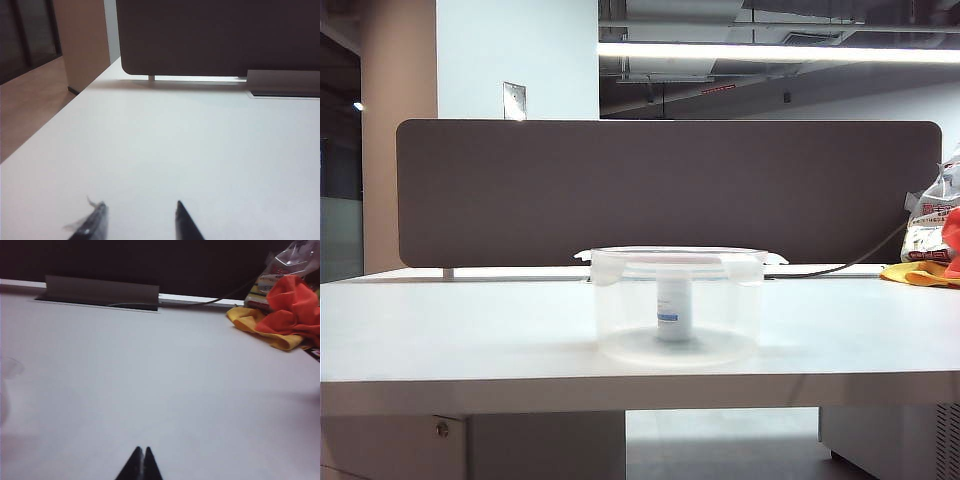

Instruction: Remove the lid of the round box, pick up the small white medicine bottle inside, and place it on the table.

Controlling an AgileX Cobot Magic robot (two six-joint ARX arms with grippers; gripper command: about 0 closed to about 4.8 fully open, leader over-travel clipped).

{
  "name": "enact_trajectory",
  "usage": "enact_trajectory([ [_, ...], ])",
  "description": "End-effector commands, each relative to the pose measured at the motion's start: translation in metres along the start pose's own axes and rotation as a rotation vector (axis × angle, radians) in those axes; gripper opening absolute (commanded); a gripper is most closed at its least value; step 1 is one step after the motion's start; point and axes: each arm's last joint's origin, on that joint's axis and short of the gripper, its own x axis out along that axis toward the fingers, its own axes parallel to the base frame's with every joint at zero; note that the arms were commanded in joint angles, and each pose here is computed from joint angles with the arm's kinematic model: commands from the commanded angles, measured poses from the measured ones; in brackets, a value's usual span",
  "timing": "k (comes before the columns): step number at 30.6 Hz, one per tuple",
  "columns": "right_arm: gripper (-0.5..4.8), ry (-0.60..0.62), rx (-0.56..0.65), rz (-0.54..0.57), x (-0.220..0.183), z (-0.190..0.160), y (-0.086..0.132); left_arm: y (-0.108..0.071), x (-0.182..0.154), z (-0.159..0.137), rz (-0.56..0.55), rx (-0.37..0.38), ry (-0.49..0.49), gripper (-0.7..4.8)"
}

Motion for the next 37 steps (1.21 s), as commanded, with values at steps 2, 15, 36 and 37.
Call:
enact_trajectory([
  [2, 0.0, -0.032, 0.117, 0.104, 0.0, 0.003, 0.003, -0.002, 0.0, 0.001, -0.062, -0.173, -0.006, 1.75],
  [15, 0.0, -0.056, 0.183, 0.151, 0.0, 0.006, 0.004, -0.003, 0.0, 0.002, -0.107, -0.355, 0.005, 1.75],
  [36, 0.0, -0.083, 0.355, 0.189, -0.001, 0.072, 0.004, -0.014, -0.003, 0.048, -0.412, -0.478, 0.136, 1.15],
  [37, 0.01, -0.062, 0.358, 0.2, 0.002, 0.076, 0.004, -0.014, -0.002, 0.05, -0.426, -0.482, 0.154, 1.15],
])
